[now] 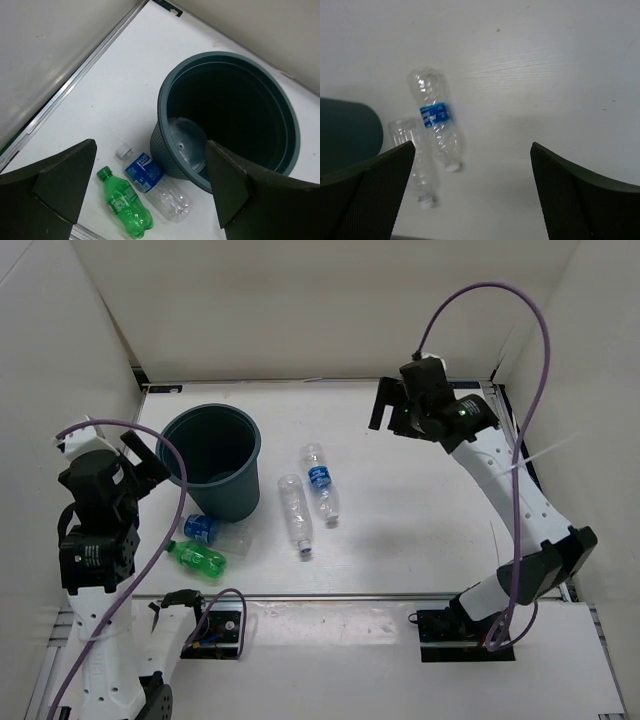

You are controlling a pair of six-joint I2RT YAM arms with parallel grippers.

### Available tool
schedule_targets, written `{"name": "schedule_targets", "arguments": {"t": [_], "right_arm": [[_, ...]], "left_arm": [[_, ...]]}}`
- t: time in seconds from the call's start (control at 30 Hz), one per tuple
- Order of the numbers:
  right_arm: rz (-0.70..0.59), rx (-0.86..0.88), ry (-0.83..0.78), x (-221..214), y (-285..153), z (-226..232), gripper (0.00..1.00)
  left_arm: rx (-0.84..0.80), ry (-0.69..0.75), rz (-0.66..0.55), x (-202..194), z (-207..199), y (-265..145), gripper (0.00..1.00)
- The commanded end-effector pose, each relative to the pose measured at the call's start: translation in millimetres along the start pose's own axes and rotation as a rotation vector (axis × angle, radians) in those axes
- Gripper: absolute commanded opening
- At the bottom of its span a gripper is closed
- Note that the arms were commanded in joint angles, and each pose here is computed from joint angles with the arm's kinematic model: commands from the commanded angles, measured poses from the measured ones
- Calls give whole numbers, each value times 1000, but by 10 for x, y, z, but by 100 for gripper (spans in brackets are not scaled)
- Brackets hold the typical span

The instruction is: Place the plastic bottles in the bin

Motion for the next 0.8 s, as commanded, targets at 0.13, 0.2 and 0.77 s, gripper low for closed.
{"name": "schedule_targets", "arguments": {"t": [0.13,0.2,0.77], "right_arm": [[335,274,-209,-302,628,395,100],[392,338,-230,-395,764,496,100],[711,343,-183,-1361,2071,628,100]], "left_arm": [[54,4,28,-49,27,48,100],[45,-2,40,-65,18,42,100],[67,77,127,-100,28,93,100]]}}
Point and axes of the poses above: each gripper's point midway between its finger pads, its own y axis out along the fingers, its own z axis along the line the jaws close on, x = y × z, the point moved 9 cm from there along -y, back along the fingers, and after that the axes turned 6 degrees about y, right-handed, at the moved point
